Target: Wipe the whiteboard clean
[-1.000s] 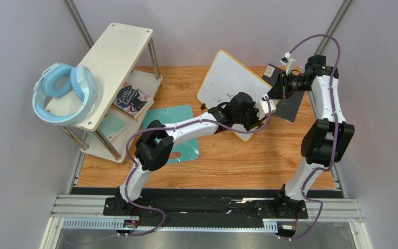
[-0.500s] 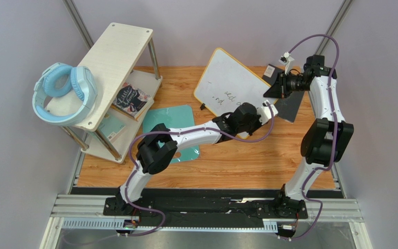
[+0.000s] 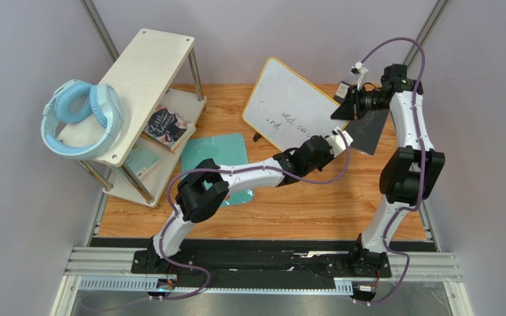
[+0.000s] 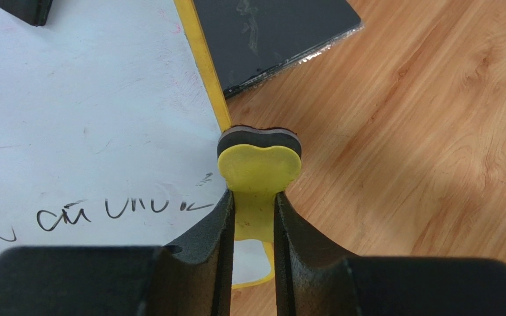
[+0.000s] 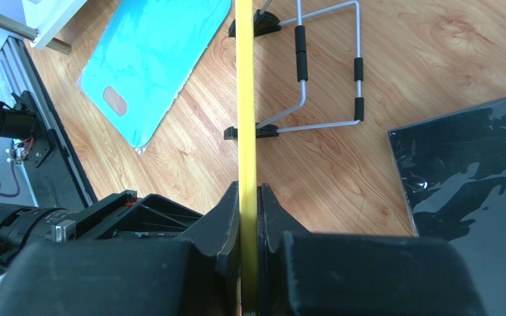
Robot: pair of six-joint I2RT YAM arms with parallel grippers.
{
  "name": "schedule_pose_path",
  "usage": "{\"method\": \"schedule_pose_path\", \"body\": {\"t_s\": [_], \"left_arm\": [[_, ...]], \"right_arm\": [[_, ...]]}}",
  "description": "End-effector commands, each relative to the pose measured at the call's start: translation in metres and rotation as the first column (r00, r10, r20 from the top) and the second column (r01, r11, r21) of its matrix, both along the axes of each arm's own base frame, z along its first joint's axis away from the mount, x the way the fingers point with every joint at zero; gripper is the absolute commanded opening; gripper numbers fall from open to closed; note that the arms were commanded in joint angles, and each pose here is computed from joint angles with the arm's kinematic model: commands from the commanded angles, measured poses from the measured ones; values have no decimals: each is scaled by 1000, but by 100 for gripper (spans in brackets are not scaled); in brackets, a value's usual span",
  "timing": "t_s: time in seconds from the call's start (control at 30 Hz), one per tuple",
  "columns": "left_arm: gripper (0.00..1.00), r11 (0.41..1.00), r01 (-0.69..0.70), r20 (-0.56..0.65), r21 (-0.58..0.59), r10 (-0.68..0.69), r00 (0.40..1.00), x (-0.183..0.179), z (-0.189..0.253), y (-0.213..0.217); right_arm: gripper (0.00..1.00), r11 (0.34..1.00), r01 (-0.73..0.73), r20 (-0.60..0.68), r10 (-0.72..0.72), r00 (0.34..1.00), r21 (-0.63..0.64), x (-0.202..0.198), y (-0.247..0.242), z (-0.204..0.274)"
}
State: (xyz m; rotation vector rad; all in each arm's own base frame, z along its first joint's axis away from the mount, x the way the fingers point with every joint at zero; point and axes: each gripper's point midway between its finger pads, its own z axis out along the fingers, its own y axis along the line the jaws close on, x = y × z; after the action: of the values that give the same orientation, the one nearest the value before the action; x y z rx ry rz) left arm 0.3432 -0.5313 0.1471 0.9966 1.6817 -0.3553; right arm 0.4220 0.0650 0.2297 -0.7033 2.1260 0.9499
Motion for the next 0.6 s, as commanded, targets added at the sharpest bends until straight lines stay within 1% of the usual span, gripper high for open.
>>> {"method": "schedule_pose_path", "body": {"t_s": [0.0,0.07,0.17,0.33,0.47,0.57], "left_arm": [[0,982,-186,78,-18,187,979,44,5,47],[0,981,-192,105,-35,194,975,45,18,51],[0,974,-226,145,-28,227,963,51,25,58],[0,968,-245,147,-49,250,957,59,30,62],[0,977,-209,120,-41,213,970,59,25,51],[0,986,-145,105,-78,153,983,51,32,38]], "right_arm": [[0,996,5,-72,-12,997,-91,-12,-8,-5],[0,995,-1,-101,-9,995,-99,-13,-10,-7],[0,993,-5,-138,-11,990,-120,-13,-14,-11],[0,991,-20,-150,-1,989,-136,-17,-15,-14],[0,991,-18,-159,-3,987,-133,-19,-15,-15],[0,991,-19,-159,-3,987,-132,-19,-15,-15]]}}
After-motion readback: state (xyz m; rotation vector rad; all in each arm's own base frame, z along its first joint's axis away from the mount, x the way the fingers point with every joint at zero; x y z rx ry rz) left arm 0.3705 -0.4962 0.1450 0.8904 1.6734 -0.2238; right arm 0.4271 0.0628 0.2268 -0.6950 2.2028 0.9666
